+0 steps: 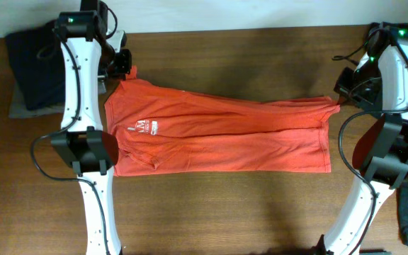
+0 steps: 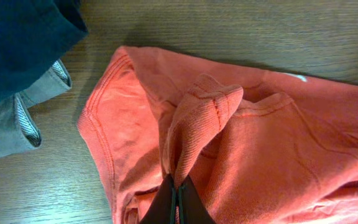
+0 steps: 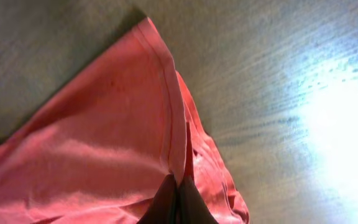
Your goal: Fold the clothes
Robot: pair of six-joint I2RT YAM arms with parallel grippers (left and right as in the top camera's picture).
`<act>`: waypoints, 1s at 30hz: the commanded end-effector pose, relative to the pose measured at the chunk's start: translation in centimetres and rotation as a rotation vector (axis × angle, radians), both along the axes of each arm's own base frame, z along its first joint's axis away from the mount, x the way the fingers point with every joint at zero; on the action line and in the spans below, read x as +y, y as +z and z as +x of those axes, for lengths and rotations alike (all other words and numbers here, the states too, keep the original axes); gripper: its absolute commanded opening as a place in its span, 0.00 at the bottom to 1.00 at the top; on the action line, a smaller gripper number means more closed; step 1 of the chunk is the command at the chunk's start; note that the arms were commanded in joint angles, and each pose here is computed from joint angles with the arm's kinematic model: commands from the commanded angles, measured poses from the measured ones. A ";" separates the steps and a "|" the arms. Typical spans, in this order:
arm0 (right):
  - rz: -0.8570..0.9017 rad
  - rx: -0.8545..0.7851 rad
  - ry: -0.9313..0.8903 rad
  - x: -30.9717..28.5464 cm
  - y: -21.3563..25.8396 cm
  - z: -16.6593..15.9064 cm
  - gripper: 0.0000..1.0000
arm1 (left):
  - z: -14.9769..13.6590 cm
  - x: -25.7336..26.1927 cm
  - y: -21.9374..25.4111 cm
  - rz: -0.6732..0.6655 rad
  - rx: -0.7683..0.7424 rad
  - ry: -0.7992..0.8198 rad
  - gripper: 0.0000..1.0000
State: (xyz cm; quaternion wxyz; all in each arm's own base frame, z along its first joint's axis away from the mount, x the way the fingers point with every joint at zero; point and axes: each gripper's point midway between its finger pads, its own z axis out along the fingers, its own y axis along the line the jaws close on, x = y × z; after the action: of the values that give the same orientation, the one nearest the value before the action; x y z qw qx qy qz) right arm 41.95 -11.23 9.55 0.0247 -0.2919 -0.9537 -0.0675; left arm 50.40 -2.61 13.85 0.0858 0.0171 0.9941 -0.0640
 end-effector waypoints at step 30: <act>0.015 0.015 0.017 0.4 1.3 -0.9 0.04 | -7.5 -0.7 -1.5 0.132 0.237 -0.056 0.00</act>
State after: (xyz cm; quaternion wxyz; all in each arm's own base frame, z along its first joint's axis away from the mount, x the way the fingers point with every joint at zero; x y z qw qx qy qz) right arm 40.85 -10.81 9.64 0.0483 -0.2860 -0.9545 -0.0699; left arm 42.85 -3.93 11.70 -0.0461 0.0436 0.9978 -0.0207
